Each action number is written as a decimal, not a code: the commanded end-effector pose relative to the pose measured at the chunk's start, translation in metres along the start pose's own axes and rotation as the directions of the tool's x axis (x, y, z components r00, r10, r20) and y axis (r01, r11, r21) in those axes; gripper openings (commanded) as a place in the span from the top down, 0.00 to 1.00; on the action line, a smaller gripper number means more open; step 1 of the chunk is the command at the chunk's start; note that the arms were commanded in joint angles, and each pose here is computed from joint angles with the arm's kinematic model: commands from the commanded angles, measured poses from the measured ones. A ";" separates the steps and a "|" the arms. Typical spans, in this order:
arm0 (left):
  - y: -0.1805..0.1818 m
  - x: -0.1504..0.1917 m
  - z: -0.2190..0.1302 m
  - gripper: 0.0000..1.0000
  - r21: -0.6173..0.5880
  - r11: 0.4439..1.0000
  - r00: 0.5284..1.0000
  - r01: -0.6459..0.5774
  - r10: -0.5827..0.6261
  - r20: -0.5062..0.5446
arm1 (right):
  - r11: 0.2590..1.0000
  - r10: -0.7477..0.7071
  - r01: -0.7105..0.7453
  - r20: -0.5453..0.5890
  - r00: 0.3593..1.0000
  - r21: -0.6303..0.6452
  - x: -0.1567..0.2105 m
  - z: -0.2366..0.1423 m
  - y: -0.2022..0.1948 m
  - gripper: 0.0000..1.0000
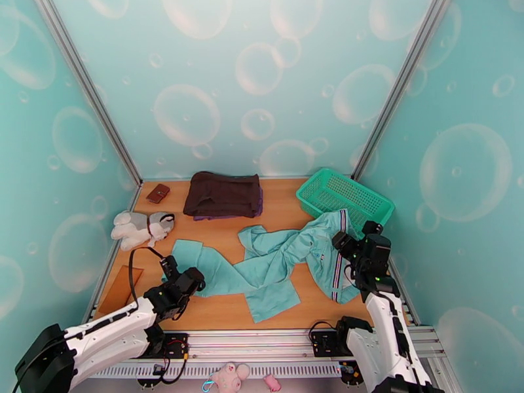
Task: Fold and stack the trousers
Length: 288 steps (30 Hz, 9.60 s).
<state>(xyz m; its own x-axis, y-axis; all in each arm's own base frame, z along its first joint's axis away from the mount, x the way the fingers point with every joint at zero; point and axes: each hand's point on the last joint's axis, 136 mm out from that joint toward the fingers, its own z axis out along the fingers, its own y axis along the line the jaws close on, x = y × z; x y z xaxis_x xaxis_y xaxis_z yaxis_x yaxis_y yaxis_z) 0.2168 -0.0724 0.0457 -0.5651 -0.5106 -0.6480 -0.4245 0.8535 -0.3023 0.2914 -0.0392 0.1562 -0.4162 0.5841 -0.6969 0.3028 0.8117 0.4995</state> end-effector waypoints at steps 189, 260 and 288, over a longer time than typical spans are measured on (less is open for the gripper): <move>-0.071 -0.265 -0.161 1.00 -0.840 0.366 0.493 -0.400 0.859 0.139 | 0.970 -0.066 0.120 0.250 0.966 -0.209 -0.170 -0.094 0.099 1.00; 0.171 -0.338 0.052 0.83 -0.322 0.790 0.829 0.521 -0.380 0.409 | 0.960 0.141 -0.199 0.275 0.951 0.195 -0.192 0.057 -0.053 0.85; -0.150 0.189 -0.064 0.01 0.345 0.541 0.531 -0.767 0.837 -0.130 | 0.792 -0.088 0.098 -0.046 0.995 0.602 -0.013 -0.045 -0.049 0.12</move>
<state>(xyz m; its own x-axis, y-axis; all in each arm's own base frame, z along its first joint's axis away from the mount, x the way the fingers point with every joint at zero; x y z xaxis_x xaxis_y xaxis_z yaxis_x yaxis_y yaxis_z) 0.1339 -0.2904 0.0188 -0.7350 0.4407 -0.5153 0.4832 0.8736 0.0578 0.2553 -0.0671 0.1658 -0.4921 0.5130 -0.7034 0.6309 0.7669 0.1179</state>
